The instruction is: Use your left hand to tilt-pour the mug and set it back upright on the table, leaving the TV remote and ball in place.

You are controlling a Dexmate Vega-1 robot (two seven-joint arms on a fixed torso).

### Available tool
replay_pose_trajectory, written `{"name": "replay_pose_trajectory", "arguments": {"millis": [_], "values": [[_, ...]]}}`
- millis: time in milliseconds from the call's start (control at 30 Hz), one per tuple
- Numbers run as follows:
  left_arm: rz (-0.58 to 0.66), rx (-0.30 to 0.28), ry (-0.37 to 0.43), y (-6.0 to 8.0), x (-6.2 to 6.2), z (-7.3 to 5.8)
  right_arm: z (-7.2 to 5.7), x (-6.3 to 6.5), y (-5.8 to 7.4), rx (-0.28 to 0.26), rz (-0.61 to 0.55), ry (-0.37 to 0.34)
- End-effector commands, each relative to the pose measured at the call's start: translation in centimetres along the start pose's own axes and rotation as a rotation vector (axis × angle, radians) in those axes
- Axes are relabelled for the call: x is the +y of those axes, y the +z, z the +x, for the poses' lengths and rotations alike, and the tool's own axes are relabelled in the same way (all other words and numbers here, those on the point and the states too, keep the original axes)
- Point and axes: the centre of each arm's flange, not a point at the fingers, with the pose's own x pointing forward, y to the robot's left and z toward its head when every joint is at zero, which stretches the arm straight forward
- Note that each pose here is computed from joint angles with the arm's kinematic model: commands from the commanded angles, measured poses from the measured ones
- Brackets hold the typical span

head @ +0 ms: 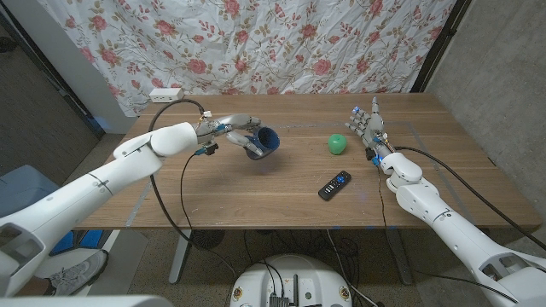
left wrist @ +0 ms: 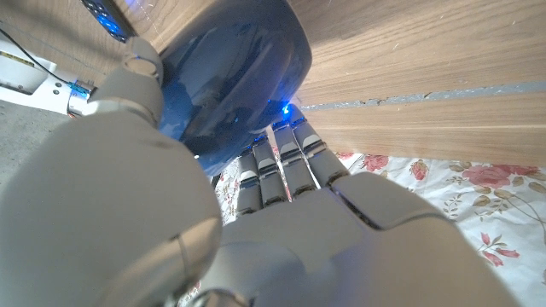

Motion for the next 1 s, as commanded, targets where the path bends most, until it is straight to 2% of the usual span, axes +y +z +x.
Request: {"name": "replay_pose_trajectory", "arguments": {"millis": [33,267,600,1000], "values": [[0.123,0.026,-0.059,1.5,1.2,0.9,0.0,0.0,0.0,0.000,0.000,0.000],[0.206,0.074,-0.092,2.3,1.1,1.1,0.0,0.0,0.0,0.000,0.000,0.000],[0.329,0.087,-0.112,3.4,1.2,1.3,0.0,0.0,0.0,0.000,0.000,0.000],[0.432,0.127,-0.160,4.7,1.9,1.5,0.0,0.0,0.0,0.000,0.000,0.000]]}}
